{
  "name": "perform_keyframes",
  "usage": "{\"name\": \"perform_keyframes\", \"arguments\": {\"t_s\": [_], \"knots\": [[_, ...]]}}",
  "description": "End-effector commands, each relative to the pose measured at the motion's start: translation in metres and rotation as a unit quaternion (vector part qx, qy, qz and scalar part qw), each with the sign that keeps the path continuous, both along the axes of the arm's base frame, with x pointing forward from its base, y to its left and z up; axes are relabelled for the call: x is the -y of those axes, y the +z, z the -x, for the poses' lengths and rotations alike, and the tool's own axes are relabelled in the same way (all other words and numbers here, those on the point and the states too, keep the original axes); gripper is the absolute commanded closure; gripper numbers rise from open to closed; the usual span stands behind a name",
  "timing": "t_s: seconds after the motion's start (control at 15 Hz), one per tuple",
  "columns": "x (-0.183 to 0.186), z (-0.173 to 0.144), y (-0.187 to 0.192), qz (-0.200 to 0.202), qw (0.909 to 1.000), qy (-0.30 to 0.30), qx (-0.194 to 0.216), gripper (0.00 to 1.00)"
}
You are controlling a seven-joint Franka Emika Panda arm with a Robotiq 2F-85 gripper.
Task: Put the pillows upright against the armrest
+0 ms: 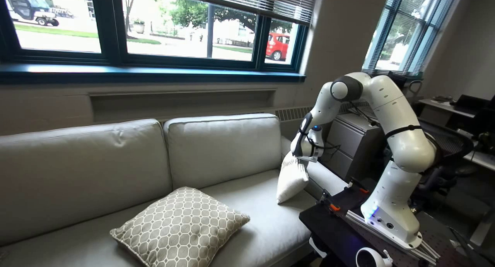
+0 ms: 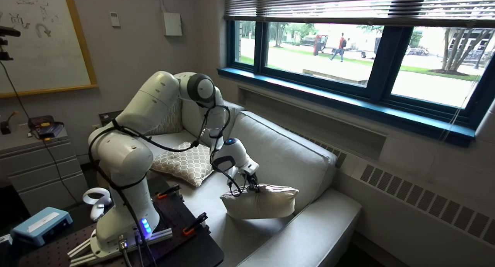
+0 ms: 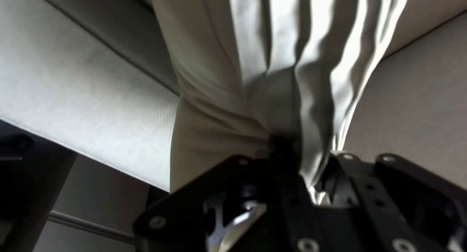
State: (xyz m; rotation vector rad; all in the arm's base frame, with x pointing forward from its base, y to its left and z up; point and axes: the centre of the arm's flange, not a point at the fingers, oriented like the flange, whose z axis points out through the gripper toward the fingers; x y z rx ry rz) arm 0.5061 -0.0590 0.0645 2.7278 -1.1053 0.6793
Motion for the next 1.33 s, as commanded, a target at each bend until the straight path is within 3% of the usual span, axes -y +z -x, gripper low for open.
{"name": "perform_keyframes", "arguments": {"t_s": [0.0,0.33,0.6,0.93,1.27], "knots": [[-0.004,-0.005,0.064,0.023,0.9991,0.029,0.019,0.95],[0.000,-0.051,0.093,0.018,0.9900,0.140,-0.011,0.94],[0.024,-0.081,0.099,0.020,0.9698,0.229,-0.081,0.95],[0.080,-0.088,0.098,0.022,0.9526,0.265,-0.148,0.95],[0.102,-0.092,0.076,0.001,0.9362,0.302,-0.180,0.95]]}}
